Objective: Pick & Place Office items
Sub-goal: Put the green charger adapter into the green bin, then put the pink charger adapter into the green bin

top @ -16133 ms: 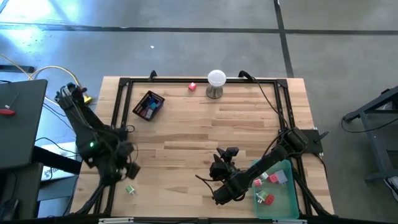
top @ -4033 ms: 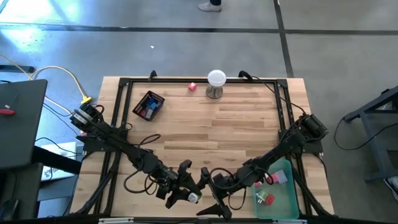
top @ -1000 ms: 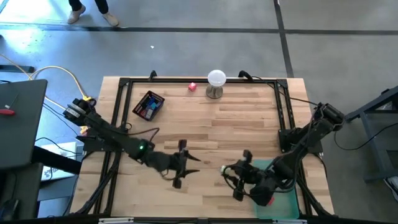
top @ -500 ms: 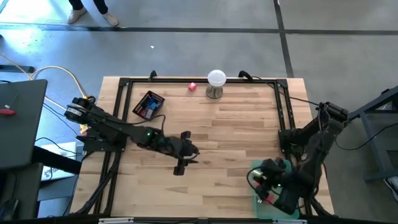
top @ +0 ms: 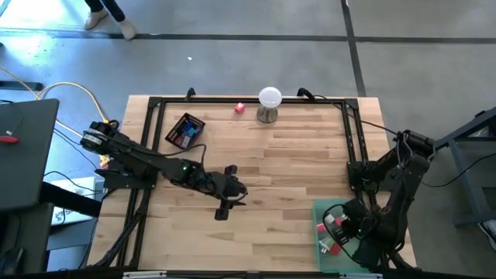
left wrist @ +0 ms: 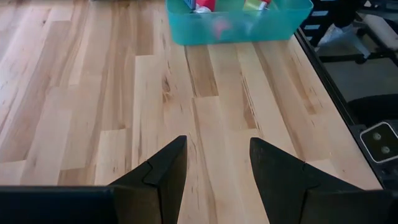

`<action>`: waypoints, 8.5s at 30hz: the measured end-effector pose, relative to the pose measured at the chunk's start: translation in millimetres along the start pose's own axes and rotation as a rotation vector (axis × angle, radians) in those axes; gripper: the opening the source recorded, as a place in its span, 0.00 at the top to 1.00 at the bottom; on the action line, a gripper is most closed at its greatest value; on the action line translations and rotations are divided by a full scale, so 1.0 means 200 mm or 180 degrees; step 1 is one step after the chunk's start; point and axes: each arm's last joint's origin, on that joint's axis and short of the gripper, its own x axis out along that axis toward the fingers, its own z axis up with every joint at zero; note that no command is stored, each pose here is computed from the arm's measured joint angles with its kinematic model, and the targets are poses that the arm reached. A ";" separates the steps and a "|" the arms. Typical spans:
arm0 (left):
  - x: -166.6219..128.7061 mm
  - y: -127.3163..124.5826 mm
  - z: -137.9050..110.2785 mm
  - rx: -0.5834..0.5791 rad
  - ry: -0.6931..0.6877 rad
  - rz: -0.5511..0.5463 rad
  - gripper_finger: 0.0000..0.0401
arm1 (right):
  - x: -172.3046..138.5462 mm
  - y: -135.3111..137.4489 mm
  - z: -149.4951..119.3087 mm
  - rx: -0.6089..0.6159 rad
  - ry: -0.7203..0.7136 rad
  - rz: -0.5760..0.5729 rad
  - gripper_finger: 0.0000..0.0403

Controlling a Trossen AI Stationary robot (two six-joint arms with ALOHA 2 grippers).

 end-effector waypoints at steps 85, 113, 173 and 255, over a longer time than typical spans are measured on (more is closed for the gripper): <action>0.00 0.01 -0.03 -0.0095 0.0155 0.0248 0.21 | 0.09 -0.07 0.15 -0.0475 -0.2509 0.1825 0.39; -0.16 0.93 -0.12 -0.1774 0.0527 0.0928 0.20 | 0.13 0.11 0.46 -0.1373 -0.3741 0.0582 0.39; -0.11 1.69 -0.23 -0.2334 0.0593 0.2148 0.20 | 0.18 0.16 0.58 -0.1328 -0.3142 0.0187 0.39; 0.05 1.86 -0.42 -0.2447 0.0519 0.2390 0.34 | 0.19 0.19 0.60 -0.1445 -0.3076 0.0169 0.39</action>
